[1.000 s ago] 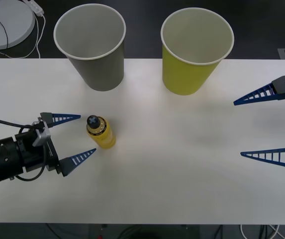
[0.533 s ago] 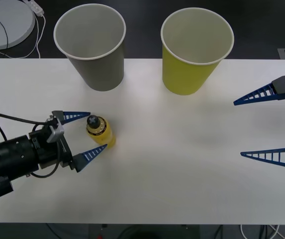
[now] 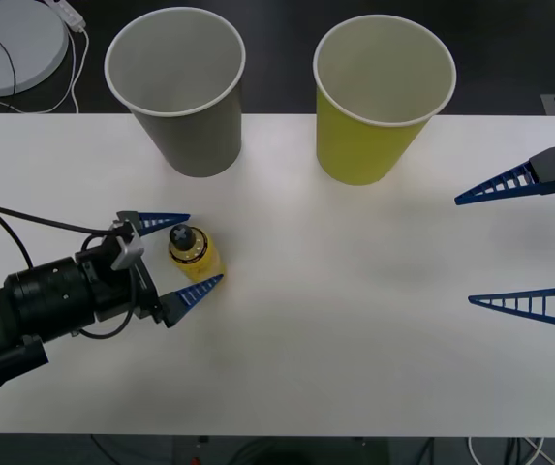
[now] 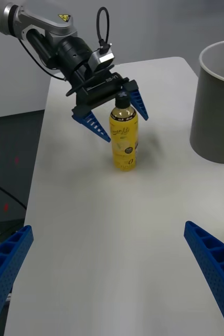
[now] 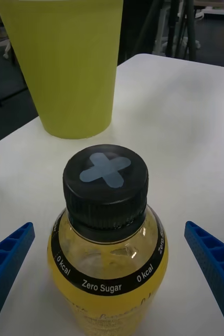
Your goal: Put the can into the green bin and the plastic bottle into the gray bin
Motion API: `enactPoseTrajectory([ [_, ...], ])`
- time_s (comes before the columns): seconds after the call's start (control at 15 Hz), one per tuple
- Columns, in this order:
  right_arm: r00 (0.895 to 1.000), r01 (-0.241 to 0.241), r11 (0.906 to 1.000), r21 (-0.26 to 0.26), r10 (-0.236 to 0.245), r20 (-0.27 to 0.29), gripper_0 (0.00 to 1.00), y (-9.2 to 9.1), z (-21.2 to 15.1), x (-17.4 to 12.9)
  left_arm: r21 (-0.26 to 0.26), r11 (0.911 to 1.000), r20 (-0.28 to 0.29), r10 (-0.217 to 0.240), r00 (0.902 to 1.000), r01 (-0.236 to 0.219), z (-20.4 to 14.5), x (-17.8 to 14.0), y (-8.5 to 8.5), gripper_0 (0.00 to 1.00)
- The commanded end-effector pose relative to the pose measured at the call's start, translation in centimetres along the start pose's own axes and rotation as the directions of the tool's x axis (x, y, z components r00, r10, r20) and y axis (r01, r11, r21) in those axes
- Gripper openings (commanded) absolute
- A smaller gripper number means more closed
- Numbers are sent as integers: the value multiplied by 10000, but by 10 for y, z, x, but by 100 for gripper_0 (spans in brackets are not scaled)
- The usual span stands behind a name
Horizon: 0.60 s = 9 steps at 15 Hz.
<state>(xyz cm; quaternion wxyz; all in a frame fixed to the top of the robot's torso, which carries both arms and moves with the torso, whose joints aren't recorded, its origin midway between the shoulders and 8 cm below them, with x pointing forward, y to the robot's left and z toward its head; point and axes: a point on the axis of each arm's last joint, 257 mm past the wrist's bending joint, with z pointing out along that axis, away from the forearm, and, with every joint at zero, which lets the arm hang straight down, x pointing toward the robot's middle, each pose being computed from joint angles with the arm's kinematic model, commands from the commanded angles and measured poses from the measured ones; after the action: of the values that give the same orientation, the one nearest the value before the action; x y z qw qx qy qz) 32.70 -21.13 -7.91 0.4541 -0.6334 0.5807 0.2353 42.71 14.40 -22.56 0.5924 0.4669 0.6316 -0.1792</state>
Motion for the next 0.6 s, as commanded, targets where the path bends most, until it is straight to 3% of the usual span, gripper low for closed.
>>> enactPoseTrajectory([
  [0.07,10000,0,10000,0,0,0,100,0,0,0,4,10000,48,-63,10000,63,6,-1,-2,100],
  [0.47,10000,0,10000,0,0,0,100,0,0,0,-59,10000,25,0,10000,0,11,-1,-2,100],
  [0.53,10000,0,10000,0,0,0,100,0,0,0,-58,10000,16,13,10000,-12,11,-1,-2,79],
  [0.6,10000,0,10000,0,0,0,100,0,0,0,-44,10000,15,8,10000,-8,11,-1,-3,26],
])
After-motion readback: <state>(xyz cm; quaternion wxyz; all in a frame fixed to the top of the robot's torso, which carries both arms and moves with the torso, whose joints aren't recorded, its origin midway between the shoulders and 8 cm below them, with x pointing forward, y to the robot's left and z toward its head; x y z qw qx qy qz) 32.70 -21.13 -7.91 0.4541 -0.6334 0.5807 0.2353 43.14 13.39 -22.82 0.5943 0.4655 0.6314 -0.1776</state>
